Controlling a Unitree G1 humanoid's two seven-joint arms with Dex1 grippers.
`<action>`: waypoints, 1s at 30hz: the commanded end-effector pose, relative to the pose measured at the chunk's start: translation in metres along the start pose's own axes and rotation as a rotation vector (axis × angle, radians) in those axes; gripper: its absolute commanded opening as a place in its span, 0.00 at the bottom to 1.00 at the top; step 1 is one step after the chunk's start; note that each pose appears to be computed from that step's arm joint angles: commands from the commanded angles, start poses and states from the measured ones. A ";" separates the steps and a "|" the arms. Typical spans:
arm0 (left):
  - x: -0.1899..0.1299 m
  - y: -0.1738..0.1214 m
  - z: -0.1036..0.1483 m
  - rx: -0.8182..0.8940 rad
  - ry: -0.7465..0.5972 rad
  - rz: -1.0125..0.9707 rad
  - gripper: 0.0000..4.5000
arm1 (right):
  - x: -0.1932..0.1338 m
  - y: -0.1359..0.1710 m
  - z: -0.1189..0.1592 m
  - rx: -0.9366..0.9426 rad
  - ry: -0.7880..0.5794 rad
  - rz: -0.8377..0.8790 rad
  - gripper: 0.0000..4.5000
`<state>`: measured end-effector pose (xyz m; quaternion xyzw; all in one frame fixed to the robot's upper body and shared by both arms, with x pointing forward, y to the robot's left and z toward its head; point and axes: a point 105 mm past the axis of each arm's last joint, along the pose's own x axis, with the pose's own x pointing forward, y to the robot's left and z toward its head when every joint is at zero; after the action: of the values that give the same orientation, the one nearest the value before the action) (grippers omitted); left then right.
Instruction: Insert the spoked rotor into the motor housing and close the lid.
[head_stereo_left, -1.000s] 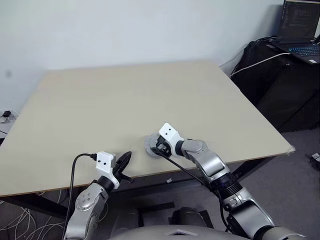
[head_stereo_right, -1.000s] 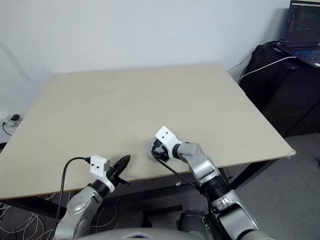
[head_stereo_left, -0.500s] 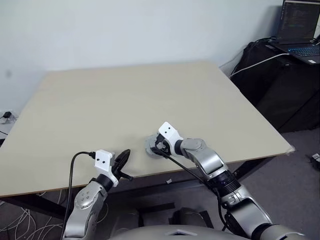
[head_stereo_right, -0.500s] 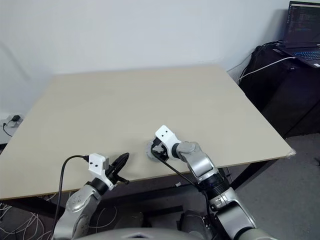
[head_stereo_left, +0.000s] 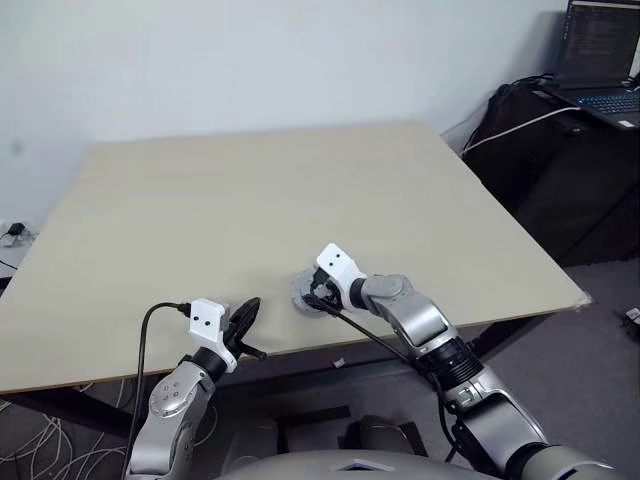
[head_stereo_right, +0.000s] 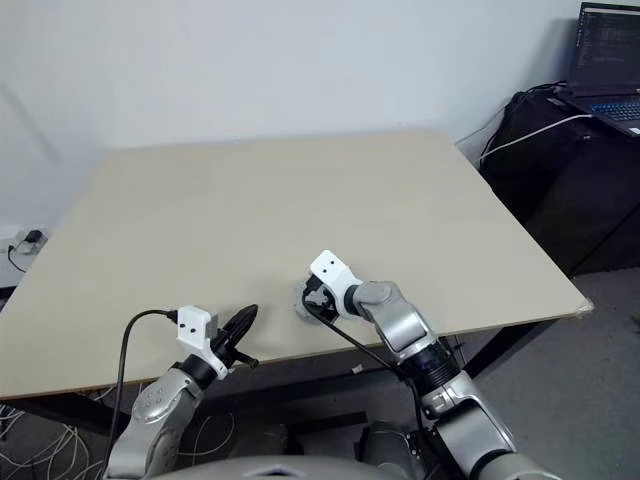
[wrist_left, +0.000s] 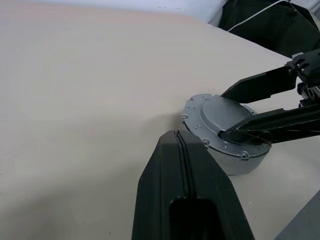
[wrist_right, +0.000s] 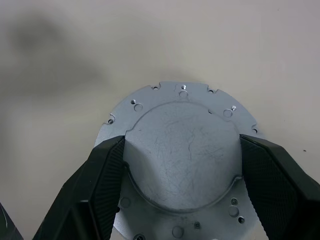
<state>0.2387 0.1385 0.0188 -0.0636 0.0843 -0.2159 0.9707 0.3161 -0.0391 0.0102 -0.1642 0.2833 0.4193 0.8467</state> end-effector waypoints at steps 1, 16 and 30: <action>0.003 -0.003 0.014 0.028 -0.051 -0.016 0.00 | -0.003 -0.003 -0.049 0.002 0.178 -0.011 0.71; 0.001 -0.003 0.012 0.021 -0.045 -0.007 0.00 | -0.002 -0.007 -0.055 0.086 0.244 -0.035 0.71; 0.001 -0.003 0.011 0.018 -0.042 -0.010 0.00 | -0.008 -0.004 -0.066 0.162 0.270 -0.018 0.71</action>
<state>0.2367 0.1390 0.0168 -0.0655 0.0880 -0.2139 0.9707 0.3152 -0.0489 0.0081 -0.1356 0.3305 0.3959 0.8460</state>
